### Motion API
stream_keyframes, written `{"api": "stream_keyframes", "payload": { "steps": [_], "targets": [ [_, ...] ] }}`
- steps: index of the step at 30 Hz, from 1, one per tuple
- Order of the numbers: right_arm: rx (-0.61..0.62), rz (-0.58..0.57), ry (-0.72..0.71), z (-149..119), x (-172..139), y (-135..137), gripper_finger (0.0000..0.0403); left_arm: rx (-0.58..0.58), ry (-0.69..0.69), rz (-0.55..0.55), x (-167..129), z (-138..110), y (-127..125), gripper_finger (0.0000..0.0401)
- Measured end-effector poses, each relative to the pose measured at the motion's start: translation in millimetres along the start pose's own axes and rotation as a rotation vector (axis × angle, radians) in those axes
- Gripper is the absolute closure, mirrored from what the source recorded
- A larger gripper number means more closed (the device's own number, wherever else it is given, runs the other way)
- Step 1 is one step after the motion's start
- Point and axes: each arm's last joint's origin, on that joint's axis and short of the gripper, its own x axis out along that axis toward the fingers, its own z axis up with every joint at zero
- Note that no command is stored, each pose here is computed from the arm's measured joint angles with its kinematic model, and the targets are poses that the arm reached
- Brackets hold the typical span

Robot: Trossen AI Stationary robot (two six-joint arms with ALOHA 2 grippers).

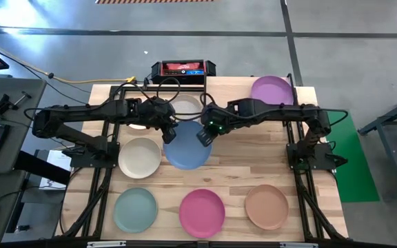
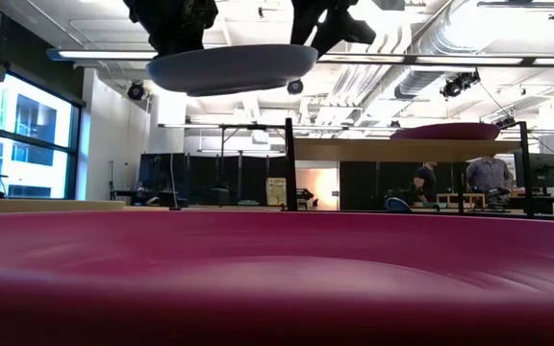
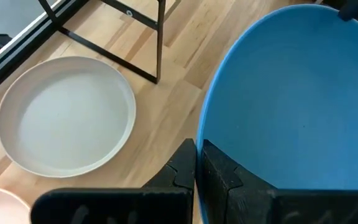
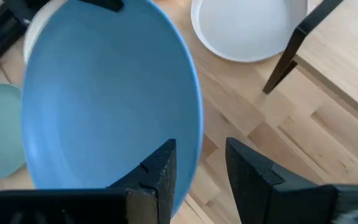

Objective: Place and stack plates onto a shelf
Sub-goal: Stack the blue plate on top of the purple plate on the shelf

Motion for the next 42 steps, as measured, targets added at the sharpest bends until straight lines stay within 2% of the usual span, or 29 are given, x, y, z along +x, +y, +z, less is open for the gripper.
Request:
{"api": "stream_keyframes", "payload": {
  "steps": [13, 16, 22, 35, 42],
  "targets": [
    [0.026, -0.001, 0.06, -3, 21, 6, 0.0292, -0.001, -0.021, -0.006, 0, 2, -1, 0.0401],
    [0.037, -0.001, 0.064, -3, 21, 6, 0.0316, 0.002, -0.021, -0.006, 0, 2, -1, 0.0401],
    [0.057, -0.009, 0.069, -3, 21, 5, 0.0395, 0.009, -0.017, -0.005, 0, 1, -1, 0.04],
    [0.14, -0.021, 0.094, -5, 21, 4, 0.0402, 0.007, -0.021, -0.04, 0, 2, -2, 0.0377],
    [0.174, -0.053, 0.131, -9, 20, 1, 0.0402, 0.023, -0.016, -0.08, 0, 3, -3, 0.0348]
  ]
}}
